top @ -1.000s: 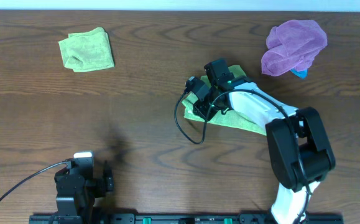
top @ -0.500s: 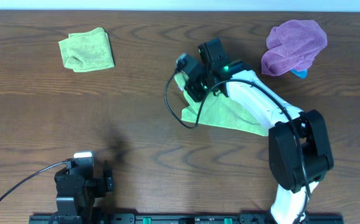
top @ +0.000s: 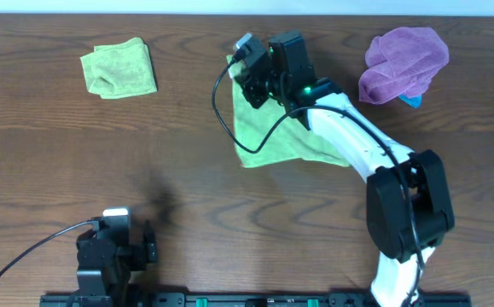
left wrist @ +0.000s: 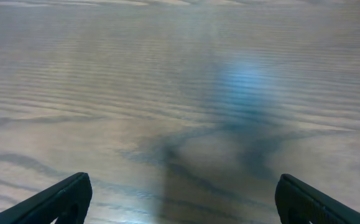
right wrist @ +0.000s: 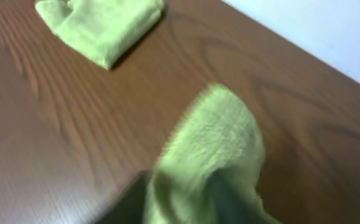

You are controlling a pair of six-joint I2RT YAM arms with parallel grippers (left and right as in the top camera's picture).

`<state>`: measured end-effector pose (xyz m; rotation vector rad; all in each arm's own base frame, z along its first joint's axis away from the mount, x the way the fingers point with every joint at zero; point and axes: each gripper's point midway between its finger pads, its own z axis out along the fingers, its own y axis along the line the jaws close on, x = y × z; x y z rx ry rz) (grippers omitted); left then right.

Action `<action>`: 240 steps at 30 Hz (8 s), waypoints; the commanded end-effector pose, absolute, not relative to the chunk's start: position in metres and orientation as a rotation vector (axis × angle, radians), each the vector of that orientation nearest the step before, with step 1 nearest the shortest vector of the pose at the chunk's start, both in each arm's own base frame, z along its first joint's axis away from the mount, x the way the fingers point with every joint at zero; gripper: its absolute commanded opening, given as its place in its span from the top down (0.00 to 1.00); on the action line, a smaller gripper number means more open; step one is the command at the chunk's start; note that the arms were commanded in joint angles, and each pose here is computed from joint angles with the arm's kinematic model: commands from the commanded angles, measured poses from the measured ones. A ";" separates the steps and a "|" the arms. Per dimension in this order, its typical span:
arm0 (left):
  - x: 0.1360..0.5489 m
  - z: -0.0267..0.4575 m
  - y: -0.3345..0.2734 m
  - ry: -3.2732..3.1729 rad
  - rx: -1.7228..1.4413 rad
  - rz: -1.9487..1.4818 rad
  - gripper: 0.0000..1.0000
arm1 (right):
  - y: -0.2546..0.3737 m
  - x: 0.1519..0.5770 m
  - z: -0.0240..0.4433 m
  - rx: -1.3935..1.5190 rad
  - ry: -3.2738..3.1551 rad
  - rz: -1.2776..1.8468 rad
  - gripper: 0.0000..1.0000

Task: Fold the cloth

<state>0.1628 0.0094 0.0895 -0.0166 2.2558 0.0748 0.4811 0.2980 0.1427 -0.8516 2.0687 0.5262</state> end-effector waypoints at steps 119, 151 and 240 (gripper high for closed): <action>0.367 0.032 -0.208 2.657 -0.441 -1.499 0.94 | 0.051 0.334 0.032 0.088 2.691 0.991 0.01; 0.375 0.078 -0.194 2.529 -0.325 -1.638 0.94 | 0.097 0.386 0.078 -0.026 2.521 0.914 0.99; 0.298 0.082 -0.176 3.108 0.173 -1.351 0.94 | 0.100 0.290 0.063 -0.316 2.899 0.772 0.98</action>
